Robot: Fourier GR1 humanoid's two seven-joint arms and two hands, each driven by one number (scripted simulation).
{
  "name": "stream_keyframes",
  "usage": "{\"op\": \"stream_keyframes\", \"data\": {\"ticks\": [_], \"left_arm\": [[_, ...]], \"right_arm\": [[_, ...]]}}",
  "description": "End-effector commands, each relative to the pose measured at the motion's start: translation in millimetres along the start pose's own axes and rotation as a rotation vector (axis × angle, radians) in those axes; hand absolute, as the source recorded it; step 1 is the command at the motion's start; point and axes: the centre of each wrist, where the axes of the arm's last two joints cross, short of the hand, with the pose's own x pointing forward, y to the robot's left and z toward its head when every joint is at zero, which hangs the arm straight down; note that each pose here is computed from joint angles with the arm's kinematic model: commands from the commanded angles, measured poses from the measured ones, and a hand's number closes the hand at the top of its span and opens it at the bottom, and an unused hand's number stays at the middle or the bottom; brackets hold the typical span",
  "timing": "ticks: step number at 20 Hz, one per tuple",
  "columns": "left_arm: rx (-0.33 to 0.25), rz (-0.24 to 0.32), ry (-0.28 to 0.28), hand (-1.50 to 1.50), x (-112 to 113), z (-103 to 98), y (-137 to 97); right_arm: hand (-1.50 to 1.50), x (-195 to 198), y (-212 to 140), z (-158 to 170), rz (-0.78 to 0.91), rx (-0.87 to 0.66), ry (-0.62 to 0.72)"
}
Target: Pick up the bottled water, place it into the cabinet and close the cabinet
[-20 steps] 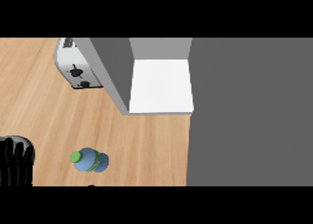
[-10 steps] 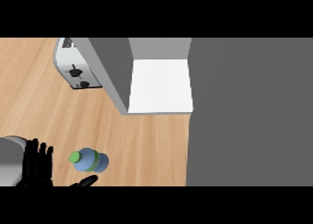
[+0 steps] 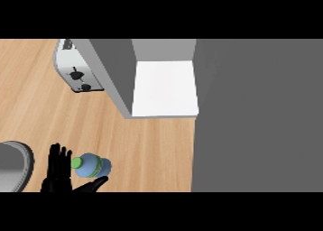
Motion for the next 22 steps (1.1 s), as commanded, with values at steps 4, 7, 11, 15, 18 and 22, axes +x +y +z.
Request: {"op": "stream_keyframes", "data": {"ticks": [4, 7, 11, 15, 18, 22], "left_arm": [[-0.054, 0.036, -0.004, -1.5, -51.0, -1.7, 2.6], [-0.069, 0.035, -0.038, -1.5, -65.3, -3.6, -5.1], [-0.072, 0.103, -0.077, 1.5, -74.1, -11.0, 14.3], [-0.095, -0.026, -0.082, 1.5, -79.4, -9.8, 12.0], [-0.084, -0.099, -0.128, 1.5, -85.3, -11.3, 2.6], [-0.265, -0.158, -0.172, 1.5, -78.4, -25.7, 2.2]], "right_arm": [[-1.5, 42.7, 6.8, 1.3, 0.075, 0.007, -0.036], [-1.5, 44.7, 5.2, 2.5, 0.049, 0.007, -0.033], [-1.5, 50.8, 7.8, 3.7, 0.06, 0.009, -0.033], [-1.5, 30.2, 6.9, 3.8, 0.05, 0.017, -0.035], [-1.5, 40.6, 7.6, 6.5, 0.053, 0.022, -0.037], [-1.5, 22.1, 8.7, 8.5, 0.039, 0.035, -0.021]]}}
